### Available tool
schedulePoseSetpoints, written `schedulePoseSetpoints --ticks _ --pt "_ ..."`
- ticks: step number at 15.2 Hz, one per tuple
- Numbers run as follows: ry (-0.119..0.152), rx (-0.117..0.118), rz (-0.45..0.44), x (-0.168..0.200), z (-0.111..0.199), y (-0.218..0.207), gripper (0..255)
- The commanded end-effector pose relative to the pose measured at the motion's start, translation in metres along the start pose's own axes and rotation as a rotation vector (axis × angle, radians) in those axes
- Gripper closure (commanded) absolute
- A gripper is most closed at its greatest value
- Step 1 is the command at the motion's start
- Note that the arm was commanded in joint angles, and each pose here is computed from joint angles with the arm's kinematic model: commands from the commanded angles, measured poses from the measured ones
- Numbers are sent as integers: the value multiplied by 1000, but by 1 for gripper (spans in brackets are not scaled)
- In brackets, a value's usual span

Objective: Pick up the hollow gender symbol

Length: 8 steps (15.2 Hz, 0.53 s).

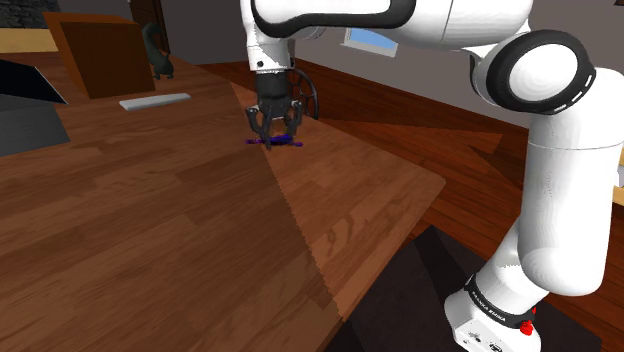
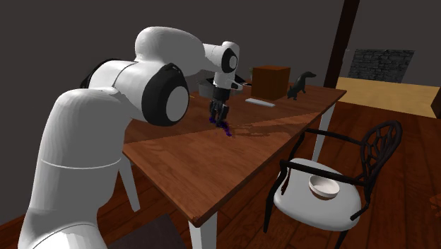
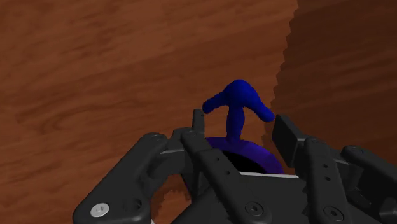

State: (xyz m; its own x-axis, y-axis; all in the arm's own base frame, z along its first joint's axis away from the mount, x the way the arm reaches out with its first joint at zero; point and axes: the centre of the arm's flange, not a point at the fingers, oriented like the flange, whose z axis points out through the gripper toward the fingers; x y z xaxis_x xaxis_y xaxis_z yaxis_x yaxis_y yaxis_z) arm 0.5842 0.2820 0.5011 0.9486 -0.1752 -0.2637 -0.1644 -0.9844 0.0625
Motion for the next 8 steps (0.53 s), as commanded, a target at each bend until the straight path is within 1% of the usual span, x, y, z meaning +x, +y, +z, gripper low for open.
schedulePoseSetpoints --ticks 1,6,8 --pt "0 0 0 -3 -11 1 255" --pt "0 0 0 -10 -36 3 255" --pt "0 0 0 -10 -37 3 255"
